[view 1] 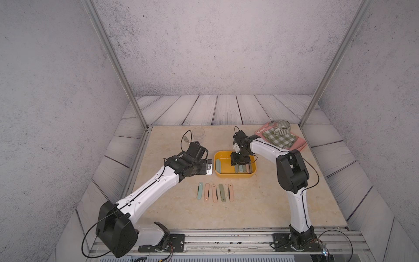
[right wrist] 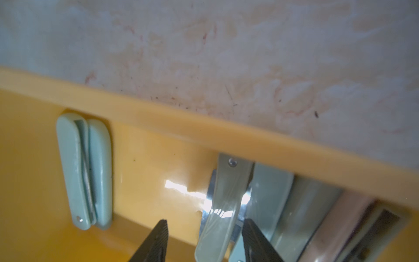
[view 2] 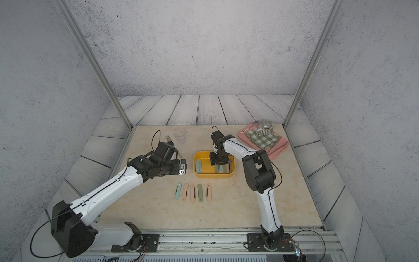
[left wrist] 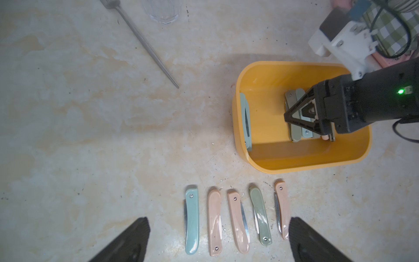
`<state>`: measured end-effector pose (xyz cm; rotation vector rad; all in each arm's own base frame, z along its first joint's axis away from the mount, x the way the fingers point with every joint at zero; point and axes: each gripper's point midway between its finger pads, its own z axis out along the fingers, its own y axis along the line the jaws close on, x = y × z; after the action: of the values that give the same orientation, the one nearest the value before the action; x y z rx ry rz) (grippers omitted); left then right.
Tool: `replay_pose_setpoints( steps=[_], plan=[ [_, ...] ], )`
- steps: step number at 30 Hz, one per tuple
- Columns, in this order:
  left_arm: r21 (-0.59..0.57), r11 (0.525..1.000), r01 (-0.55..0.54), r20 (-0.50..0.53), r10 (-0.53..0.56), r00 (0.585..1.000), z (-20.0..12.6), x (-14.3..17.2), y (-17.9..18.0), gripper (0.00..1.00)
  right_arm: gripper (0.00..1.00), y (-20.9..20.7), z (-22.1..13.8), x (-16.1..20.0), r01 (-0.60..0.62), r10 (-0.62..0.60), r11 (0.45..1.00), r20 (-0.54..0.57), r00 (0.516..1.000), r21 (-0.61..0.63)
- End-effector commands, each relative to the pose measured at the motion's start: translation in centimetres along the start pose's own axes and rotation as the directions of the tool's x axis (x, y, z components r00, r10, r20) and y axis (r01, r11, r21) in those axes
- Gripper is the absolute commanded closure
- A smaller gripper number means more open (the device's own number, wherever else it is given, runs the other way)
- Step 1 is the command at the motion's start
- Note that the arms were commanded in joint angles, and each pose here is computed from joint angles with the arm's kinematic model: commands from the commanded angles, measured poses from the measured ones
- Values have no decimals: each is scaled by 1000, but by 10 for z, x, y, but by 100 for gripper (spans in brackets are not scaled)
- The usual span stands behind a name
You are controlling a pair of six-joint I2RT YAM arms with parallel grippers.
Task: Take the fruit knife out of the storage box
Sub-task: Pick up the fruit knife from the storage box.
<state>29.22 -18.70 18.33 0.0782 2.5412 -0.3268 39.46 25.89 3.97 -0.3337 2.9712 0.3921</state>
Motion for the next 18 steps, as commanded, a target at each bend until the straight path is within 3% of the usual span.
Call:
replay_pose_setpoints(
  steps=[1, 8, 18],
  plan=[
    [-4, 1000, -3, 23, 3, 1000, -9, -8, 3, 1, 45, -4, 8, 0, 13, -12, 999, -20, 1000, 41],
    [-4, 1000, 6, 13, -6, 1000, -8, -9, 9, 1, 49, -16, 23, 5, 17, -12, 993, -44, 999, 114],
    [-6, 1000, 14, 12, -14, 1000, -6, -11, 15, 1, 68, -15, 32, 12, 27, -18, 990, -63, 998, 138]
  ],
)
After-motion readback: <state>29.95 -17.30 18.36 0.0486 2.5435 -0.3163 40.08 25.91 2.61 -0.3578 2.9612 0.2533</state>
